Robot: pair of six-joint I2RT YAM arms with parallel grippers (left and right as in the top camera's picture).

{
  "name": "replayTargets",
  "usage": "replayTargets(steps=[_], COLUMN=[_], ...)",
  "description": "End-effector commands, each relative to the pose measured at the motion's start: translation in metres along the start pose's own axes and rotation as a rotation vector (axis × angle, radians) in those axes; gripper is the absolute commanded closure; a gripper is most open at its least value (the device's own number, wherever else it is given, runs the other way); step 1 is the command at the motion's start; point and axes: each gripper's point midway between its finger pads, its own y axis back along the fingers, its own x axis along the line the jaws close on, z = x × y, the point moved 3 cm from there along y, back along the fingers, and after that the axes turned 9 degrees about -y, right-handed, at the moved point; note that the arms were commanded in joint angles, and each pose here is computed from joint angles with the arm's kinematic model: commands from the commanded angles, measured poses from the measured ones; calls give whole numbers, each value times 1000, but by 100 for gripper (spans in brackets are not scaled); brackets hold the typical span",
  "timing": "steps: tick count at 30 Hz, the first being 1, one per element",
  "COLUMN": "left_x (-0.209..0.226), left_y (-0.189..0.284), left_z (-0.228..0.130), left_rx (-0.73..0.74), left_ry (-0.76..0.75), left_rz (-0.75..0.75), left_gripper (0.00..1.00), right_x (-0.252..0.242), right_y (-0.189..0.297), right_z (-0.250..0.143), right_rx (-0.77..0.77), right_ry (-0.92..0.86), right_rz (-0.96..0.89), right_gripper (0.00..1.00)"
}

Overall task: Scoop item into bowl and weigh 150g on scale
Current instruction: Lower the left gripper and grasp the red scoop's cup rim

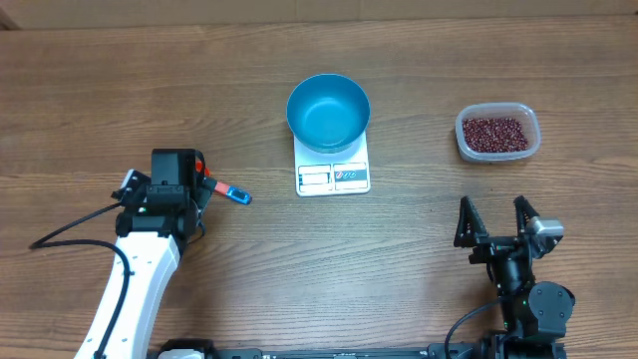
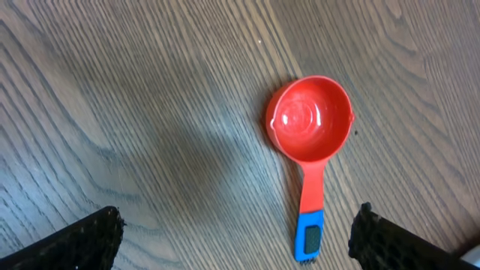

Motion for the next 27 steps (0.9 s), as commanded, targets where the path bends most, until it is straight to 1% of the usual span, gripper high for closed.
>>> replayTargets(steps=[1,7,12,18,23,27], left_x=[2,2,0,8,9,-2], left_y=[2,2,-3,-23,-37,-49], left_z=[13,15,18,18,14,13], left_rx=[-54,-68,-73,-38,-8,10], left_ry=[25,27,38,111,139,146], left_rz=[23,30,29,81,106,69], left_gripper=[3,8,10,14,14,11], right_x=[0,0,0,0,0,0], right_y=[0,0,0,0,0,0], right_z=[-2,-2,-2,-2,-2,-2], right_rx=[-4,-4,-4,-4,-4,-4], right_ry=[2,2,2,2,2,2], right_rz=[1,1,1,1,1,1], right_gripper=[0,0,0,0,0,0])
